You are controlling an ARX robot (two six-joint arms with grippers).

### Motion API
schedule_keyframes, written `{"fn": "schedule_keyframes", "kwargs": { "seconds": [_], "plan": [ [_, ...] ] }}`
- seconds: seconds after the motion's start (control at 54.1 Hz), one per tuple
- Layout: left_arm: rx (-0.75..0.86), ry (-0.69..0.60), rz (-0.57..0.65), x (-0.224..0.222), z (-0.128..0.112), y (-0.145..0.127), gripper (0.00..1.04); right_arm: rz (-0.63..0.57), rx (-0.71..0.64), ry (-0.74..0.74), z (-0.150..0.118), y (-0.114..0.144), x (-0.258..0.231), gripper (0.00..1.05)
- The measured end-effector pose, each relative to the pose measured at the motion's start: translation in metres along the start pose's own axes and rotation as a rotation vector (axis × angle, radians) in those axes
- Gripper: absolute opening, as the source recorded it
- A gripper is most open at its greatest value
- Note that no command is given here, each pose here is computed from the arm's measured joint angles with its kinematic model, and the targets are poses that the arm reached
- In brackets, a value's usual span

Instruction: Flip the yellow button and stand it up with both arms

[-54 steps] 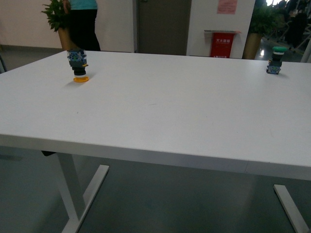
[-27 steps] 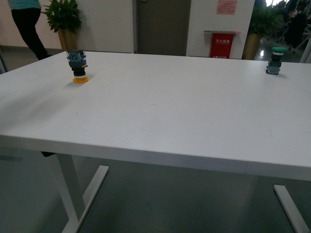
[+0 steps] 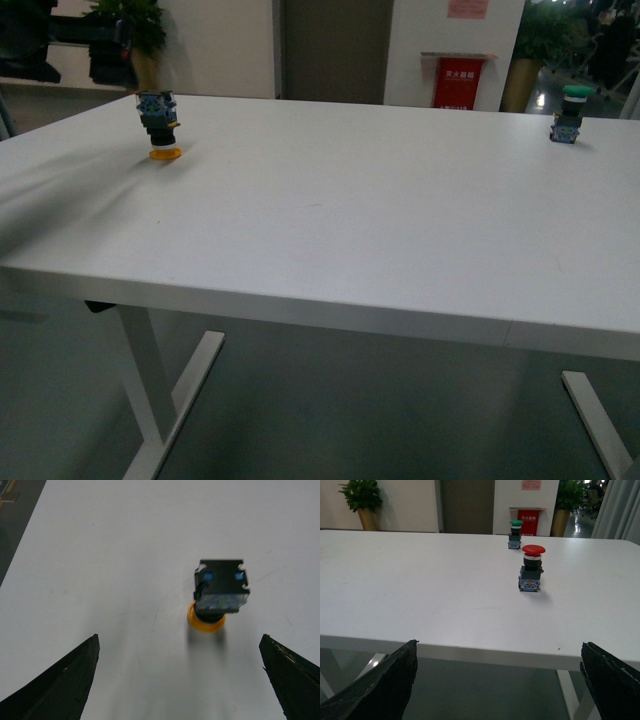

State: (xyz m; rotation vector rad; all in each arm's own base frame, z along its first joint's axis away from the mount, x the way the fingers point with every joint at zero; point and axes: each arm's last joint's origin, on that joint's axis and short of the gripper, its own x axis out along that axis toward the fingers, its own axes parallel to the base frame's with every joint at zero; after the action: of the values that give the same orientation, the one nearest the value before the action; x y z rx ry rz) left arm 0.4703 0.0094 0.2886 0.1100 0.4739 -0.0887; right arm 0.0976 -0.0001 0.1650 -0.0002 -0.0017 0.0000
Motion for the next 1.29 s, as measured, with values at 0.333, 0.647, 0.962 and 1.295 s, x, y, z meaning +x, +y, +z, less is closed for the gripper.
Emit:
{"fn": "schedule_keyframes", "kwargs": {
  "seconds": [0.333,0.647,0.962,1.295],
  "plan": [
    [0.012,-0.032,-0.038,0.021,0.025,-0.021,0.99,0.000,0.000,0.000,0.000,0.000,0.000,0.98],
    [0.004,0.010,-0.040,0.048,0.011,-0.018,0.99,0.000,0.000,0.000,0.000,0.000,0.000,0.98],
    [0.005,0.015,-0.036,0.055,0.006,-0.015,0.96,0.000,0.000,0.000,0.000,0.000,0.000,0.98],
    [-0.001,0.014,-0.031,0.062,0.000,-0.009,0.39,0.000,0.000,0.000,0.000,0.000,0.000,0.98]
  ]
}}
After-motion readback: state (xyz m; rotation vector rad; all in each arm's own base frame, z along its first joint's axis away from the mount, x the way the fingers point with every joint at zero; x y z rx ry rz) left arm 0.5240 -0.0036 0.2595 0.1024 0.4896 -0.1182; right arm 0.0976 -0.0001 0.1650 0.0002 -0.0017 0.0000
